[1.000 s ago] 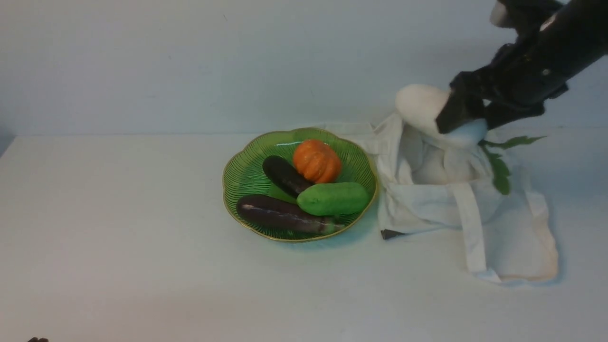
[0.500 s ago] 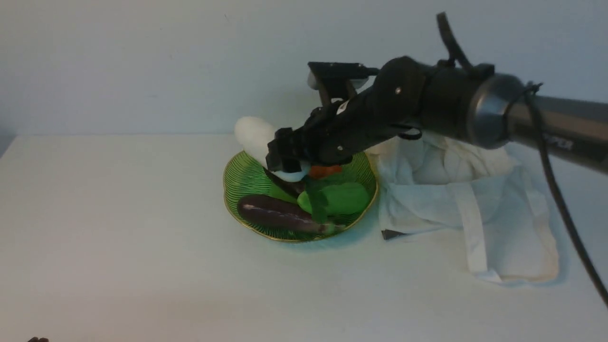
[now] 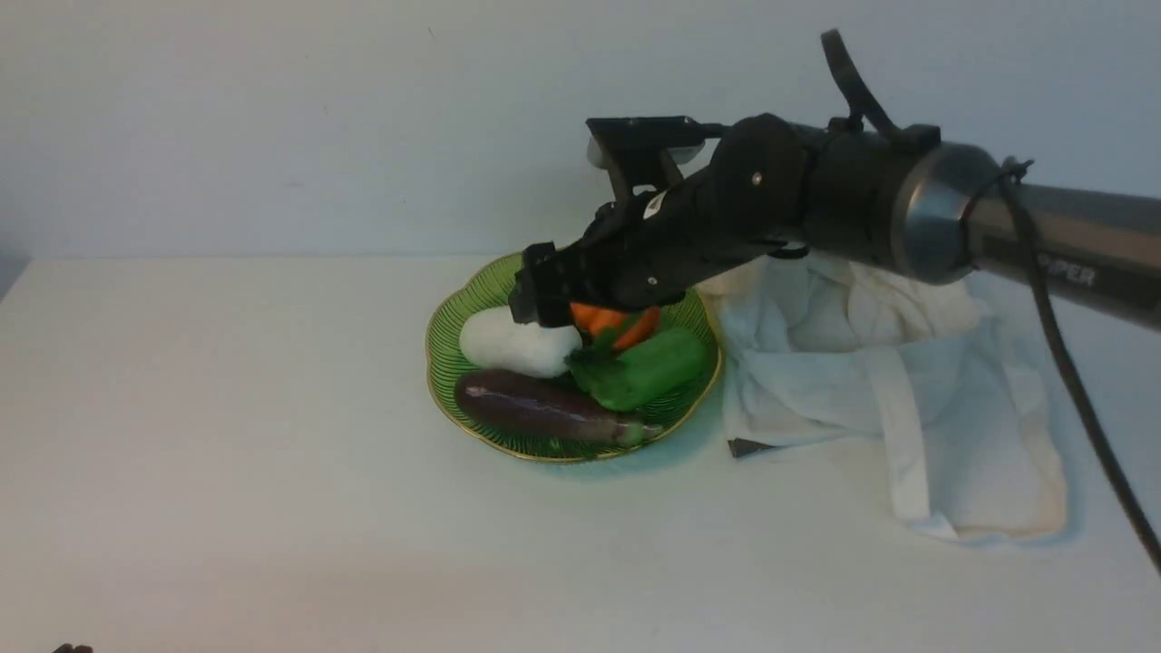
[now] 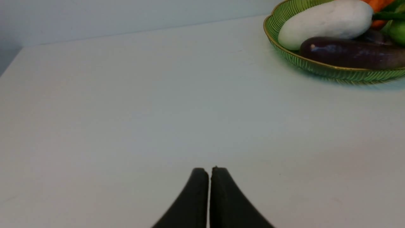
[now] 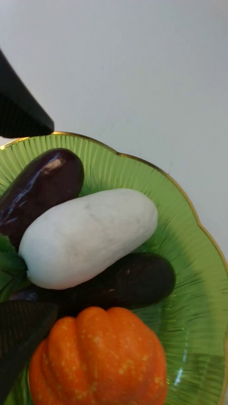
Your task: Take vegetables from cloth bag on white table place on plate.
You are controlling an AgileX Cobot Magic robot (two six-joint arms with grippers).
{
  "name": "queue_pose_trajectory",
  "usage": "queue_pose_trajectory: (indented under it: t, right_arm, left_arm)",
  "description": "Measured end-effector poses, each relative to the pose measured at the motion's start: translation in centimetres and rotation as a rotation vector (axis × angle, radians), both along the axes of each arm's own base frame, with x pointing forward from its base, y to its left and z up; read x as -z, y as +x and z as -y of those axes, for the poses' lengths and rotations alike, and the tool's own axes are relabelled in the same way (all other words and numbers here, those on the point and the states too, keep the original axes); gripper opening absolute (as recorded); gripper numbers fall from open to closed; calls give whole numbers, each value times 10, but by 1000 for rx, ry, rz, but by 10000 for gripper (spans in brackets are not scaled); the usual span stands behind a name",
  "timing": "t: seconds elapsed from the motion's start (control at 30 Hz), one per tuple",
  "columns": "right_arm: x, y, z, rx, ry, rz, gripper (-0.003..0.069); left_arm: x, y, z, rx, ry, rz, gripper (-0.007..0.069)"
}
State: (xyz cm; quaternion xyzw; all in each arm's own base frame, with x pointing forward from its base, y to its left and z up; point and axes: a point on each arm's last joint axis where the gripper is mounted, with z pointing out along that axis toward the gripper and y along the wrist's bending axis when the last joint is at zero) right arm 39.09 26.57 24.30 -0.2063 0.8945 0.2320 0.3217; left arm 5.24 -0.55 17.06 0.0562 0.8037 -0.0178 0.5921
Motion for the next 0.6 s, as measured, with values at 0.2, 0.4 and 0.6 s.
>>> queue_pose_trajectory:
  t: [0.2, 0.4, 0.6]
  right_arm:
    - [-62, -17, 32, -24, -25, 59, 621]
    - [-153, -62, 79, -47, -66, 156, 499]
    - [-238, -142, 146, 16, -213, 329, 235]
  left_arm:
    - [0, 0, 0, 0, 0, 0, -5]
    - [0, 0, 0, 0, 0, 0, -5]
    - [0, 0, 0, 0, 0, 0, -5]
